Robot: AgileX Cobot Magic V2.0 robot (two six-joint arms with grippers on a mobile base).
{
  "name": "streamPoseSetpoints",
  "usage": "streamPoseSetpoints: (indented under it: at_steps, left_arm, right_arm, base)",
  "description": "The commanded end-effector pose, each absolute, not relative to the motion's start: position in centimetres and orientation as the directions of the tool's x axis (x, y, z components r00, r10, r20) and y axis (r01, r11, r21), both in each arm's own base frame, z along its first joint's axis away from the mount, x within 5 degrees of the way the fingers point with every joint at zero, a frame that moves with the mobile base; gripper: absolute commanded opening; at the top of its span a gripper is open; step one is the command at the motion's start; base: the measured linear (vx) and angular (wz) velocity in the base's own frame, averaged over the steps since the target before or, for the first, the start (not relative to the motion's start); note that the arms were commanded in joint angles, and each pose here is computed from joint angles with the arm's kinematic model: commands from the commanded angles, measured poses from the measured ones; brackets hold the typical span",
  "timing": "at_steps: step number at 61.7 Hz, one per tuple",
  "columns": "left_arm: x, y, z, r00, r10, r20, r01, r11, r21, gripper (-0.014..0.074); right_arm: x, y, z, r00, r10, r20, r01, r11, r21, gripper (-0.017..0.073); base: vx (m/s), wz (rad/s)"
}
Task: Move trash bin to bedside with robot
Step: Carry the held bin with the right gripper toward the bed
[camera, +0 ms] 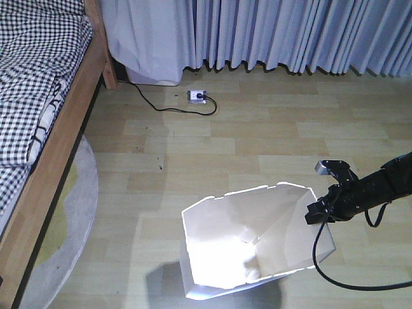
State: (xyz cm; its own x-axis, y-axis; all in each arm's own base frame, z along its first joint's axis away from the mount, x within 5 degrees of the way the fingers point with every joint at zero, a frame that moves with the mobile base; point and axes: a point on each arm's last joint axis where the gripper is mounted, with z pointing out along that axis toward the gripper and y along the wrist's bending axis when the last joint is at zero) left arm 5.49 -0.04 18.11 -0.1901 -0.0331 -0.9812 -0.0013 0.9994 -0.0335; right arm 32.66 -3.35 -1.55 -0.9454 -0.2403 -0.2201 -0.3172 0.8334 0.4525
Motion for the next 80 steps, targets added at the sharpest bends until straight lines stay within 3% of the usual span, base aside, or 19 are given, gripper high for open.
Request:
streamPoseSetpoints:
  at_steps: [1, 80]
  left_arm:
    - [5.55, -0.05, 18.18, -0.126, -0.041, -0.991, 0.001, 0.999, -0.041, -0.0006]
    - [5.55, -0.05, 18.18, -0.126, -0.041, -0.991, 0.001, 0.999, -0.041, -0.0006]
  right_arm:
    - [33.59, -2.27, 2.07, -0.937, -0.192, -0.293, -0.334, 0.743, 0.58, -0.0005]
    - [33.59, -2.27, 2.07, -0.937, -0.192, -0.293, -0.334, 0.743, 0.58, -0.0005]
  base:
    - [0.23, 0.01]
    - [0.24, 0.02]
